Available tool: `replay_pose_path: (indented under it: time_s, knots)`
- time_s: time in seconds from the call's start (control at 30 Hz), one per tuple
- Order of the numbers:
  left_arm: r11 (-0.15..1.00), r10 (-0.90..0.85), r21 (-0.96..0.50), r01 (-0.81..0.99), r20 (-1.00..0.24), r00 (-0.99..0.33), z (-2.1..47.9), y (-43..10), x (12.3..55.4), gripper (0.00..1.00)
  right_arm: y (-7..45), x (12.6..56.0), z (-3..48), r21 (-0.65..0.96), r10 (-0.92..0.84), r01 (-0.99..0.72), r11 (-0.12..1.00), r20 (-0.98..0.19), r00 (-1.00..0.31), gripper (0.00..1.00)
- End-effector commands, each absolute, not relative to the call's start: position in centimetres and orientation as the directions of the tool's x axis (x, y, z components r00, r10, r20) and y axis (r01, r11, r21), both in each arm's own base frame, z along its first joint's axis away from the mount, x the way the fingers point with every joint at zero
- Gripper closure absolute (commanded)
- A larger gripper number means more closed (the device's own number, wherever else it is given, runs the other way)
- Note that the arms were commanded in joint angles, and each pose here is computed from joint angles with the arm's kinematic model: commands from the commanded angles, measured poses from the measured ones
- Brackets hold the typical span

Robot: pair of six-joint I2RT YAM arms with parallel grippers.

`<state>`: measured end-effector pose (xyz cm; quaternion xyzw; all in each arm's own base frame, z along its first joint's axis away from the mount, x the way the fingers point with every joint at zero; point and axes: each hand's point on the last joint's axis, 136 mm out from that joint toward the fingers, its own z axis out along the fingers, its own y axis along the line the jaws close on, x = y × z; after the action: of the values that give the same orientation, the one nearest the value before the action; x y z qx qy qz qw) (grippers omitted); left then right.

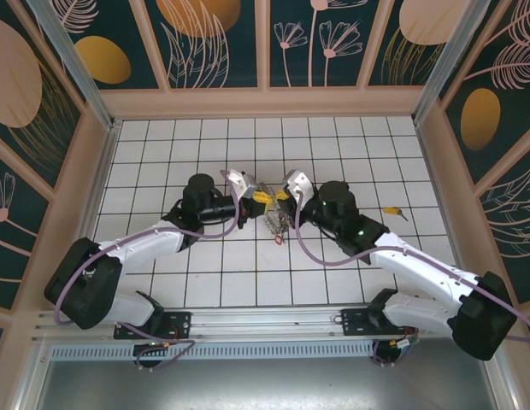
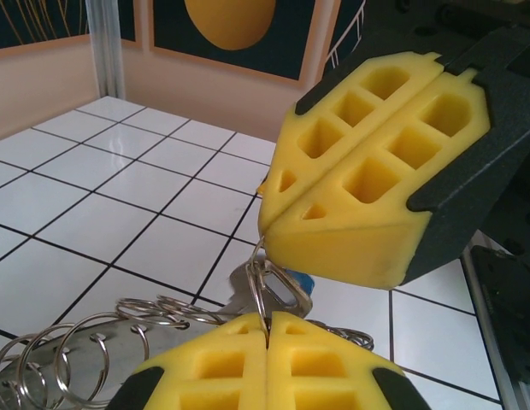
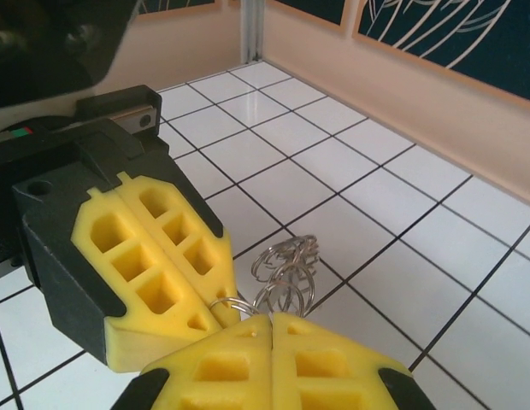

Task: Put the keys on the keyring

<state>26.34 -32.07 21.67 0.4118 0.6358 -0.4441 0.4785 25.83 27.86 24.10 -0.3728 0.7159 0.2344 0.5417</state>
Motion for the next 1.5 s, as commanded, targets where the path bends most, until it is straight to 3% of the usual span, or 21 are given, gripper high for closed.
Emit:
replay_pose_path:
  time_s: [0.0,0.23,0.4,1.03,1.23,1.47]
  knots:
    - [0.229,0.013,-0.084,0.97,-0.996,-0.089,25.2,-32.2,25.5,1.0,26.9,26.9,24.3,-0.022,-0.251,-0.743,0.669,-0.948,-0.198,1.0]
    - [0.227,0.012,-0.083,0.97,-0.996,-0.088,24.9,-32.2,25.5,1.0,26.4,27.0,23.7,0.048,-0.212,-0.742,0.669,-0.944,-0.253,1.0]
    - [0.219,0.018,-0.088,0.972,-0.995,-0.094,24.6,-32.3,25.5,1.0,26.4,26.6,23.8,0.065,-0.197,-0.762,0.645,-0.949,-0.247,0.94]
    - [0.198,0.03,-0.077,0.977,-0.996,-0.085,24.7,-32.6,25.4,1.0,25.4,26.6,24.0,0.058,-0.217,-0.765,0.641,-0.943,-0.254,0.86]
    - [0.174,0.053,-0.071,0.982,-0.995,-0.081,24.5,-32.7,25.0,1.0,25.0,25.6,25.9,-0.041,-0.232,-0.793,0.608,-0.964,-0.128,0.8]
    - [0.109,0.104,-0.058,0.992,-0.992,-0.069,24.0,-33.1,24.3,1.0,26.4,21.2,26.2,-0.279,-0.297,-0.898,0.34,-0.938,0.18,0.75]
